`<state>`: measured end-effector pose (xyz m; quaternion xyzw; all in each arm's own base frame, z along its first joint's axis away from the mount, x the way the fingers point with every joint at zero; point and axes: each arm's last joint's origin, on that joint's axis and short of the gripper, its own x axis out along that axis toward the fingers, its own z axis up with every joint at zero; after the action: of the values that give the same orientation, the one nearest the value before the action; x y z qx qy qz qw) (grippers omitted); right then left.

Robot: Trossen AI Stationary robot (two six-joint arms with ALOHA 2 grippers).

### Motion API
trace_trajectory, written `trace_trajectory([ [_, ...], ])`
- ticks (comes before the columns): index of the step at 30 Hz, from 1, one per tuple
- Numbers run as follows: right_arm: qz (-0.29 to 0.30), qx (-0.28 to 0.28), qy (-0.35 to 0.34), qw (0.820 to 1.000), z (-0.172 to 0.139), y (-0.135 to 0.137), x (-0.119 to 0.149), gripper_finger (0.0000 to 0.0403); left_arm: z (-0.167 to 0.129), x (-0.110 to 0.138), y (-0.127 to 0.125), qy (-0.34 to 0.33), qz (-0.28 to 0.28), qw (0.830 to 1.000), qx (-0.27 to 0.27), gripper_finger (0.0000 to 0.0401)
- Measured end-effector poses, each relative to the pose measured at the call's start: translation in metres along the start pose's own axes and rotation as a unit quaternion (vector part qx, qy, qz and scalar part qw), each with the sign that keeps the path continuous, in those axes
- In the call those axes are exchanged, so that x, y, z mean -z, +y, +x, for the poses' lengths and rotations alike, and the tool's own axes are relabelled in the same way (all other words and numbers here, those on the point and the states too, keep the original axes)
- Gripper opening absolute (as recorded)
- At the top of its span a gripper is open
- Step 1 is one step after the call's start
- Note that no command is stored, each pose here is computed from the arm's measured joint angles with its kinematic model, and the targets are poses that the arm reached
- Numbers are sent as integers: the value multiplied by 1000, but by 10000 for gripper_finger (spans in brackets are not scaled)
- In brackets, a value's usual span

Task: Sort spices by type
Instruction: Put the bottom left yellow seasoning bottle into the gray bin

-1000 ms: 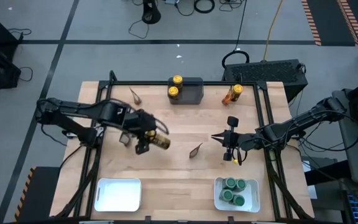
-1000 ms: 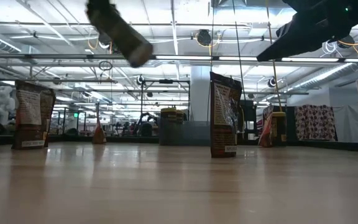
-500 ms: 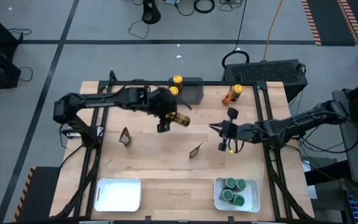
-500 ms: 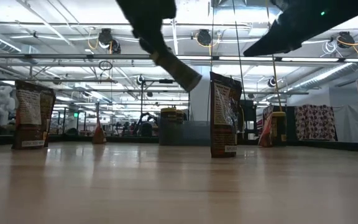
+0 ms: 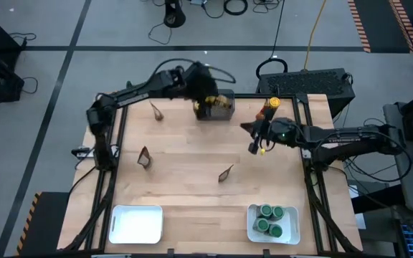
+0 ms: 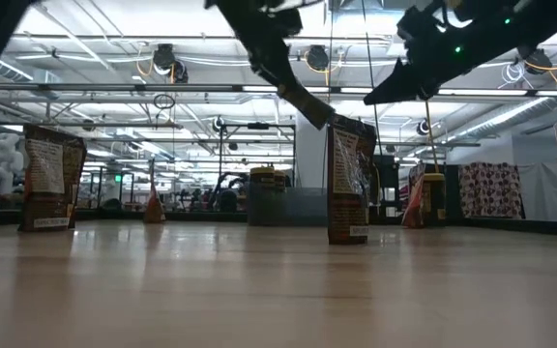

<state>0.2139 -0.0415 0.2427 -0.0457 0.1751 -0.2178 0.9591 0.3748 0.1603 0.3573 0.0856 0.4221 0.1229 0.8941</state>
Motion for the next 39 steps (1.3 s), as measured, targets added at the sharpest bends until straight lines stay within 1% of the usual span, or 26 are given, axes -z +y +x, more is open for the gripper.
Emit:
trace_trajectory([
  [2,10,16,-5,1000,2,-9,-1,6,10,-5,11,19,10,1000,0,242],
  [4,20,14,-8,1000,5,-18,-1,6,20,-11,21,35,20,999,-4,242],
  [7,49,7,-11,999,7,-31,0,6,36,-14,36,70,31,997,-24,242],
  [10,69,1,0,998,8,-40,3,6,58,-4,46,109,38,993,-35,242],
  [12,71,-7,5,997,9,-43,5,6,71,7,49,142,43,989,-25,242],
  [17,71,-6,15,997,9,-44,7,6,90,20,50,184,39,982,-7,242],
  [20,71,-6,16,997,9,-44,7,6,99,22,49,183,40,982,3,242],
  [29,81,-6,17,997,9,-44,7,6,112,26,47,192,43,980,10,242],
  [35,92,-5,20,996,9,-44,8,6,129,31,40,212,63,975,12,242],
  [39,92,-5,25,995,9,-44,8,6,134,32,36,225,81,971,7,242],
])
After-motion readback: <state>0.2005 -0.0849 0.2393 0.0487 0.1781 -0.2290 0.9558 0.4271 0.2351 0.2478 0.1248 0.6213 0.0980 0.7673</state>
